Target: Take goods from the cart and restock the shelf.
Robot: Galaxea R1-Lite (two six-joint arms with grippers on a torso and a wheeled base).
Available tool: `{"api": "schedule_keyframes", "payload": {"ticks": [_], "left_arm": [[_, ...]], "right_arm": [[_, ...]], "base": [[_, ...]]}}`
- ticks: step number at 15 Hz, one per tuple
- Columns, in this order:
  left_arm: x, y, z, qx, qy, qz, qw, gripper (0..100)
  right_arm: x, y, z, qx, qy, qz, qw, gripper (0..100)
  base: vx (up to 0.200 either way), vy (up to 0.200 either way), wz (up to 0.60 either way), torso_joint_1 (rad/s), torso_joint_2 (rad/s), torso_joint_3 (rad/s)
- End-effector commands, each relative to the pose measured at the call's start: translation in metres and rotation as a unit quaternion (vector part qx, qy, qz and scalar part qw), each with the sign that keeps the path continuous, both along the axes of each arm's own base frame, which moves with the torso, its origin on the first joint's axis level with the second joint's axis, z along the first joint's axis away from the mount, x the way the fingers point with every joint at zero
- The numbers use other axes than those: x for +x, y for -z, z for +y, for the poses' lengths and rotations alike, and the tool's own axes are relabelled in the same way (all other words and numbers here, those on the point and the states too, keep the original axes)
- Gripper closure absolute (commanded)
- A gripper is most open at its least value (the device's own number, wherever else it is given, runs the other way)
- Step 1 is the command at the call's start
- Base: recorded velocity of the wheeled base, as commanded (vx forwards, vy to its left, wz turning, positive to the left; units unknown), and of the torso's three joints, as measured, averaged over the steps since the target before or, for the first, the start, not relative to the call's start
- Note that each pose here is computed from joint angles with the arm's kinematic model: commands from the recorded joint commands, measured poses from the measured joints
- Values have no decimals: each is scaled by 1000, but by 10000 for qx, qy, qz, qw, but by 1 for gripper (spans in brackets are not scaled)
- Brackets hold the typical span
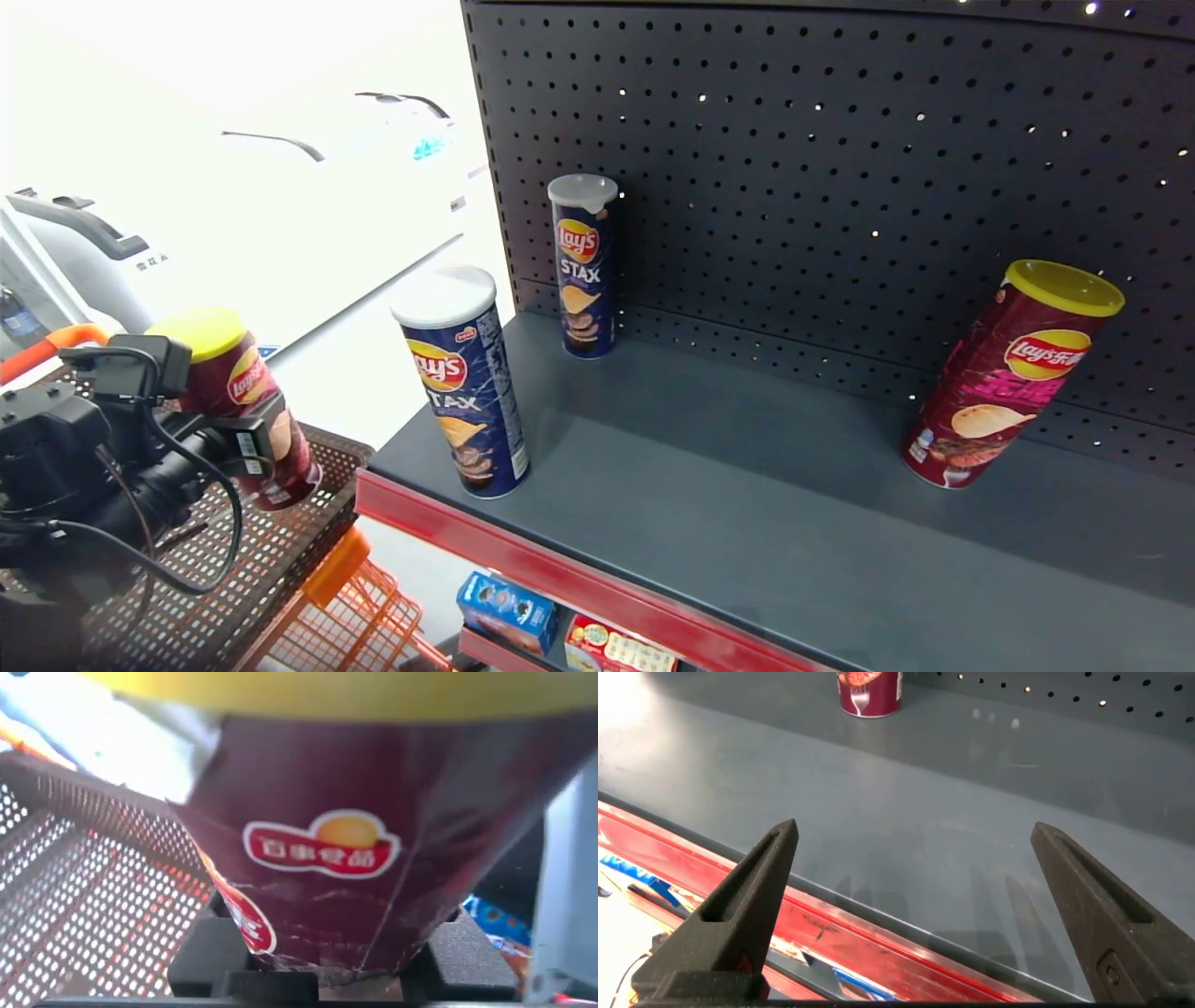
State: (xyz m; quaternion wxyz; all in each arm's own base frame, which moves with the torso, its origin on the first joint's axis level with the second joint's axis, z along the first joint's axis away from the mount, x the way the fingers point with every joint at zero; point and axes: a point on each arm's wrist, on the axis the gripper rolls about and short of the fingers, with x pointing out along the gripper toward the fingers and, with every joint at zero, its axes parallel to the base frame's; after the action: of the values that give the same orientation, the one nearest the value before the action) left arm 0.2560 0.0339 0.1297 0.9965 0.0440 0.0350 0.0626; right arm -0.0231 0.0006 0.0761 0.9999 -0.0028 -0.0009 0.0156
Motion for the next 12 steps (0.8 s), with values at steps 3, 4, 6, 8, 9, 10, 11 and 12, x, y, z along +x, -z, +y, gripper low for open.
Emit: {"api": "schedule_keyframes", "payload": {"ticks": [3,4,6,8,9,10,11,12], "left_arm": [[-11,-45,-15,70,350,-685,9970,100],[-12,-50,-18,62,412,-717,9966,100],[-17,-63,-19,77,457,-869,9951,100],[-19,-70,-20,91,449,-998,9940,100],[-24,-74,-20,91,449,-1067,9932,100],[-30,-78,-20,99,457,-1135,9924,100],[-33,-79,-20,99,457,-1135,9924,100],[-37,-82,-21,102,472,-1181,9918,100]], "right_arm": [[0,0,0,-3,-5,8,10000,0],[0,0,0,-3,-5,8,10000,0],[0,0,0,-3,-5,8,10000,0],[0,0,0,-3,-5,8,10000,0],[0,0,0,-3,-5,8,10000,0],[0,0,0,-3,-5,8,10000,0],[0,0,0,-3,-5,8,10000,0],[0,0,0,-3,-5,8,10000,0]], "base": [[0,0,0,0,0,0],[0,0,0,0,0,0],[0,0,0,0,0,0],[0,0,0,0,0,0],[0,0,0,0,0,0],[0,0,0,0,0,0],[0,0,0,0,0,0],[0,0,0,0,0,0]]}}
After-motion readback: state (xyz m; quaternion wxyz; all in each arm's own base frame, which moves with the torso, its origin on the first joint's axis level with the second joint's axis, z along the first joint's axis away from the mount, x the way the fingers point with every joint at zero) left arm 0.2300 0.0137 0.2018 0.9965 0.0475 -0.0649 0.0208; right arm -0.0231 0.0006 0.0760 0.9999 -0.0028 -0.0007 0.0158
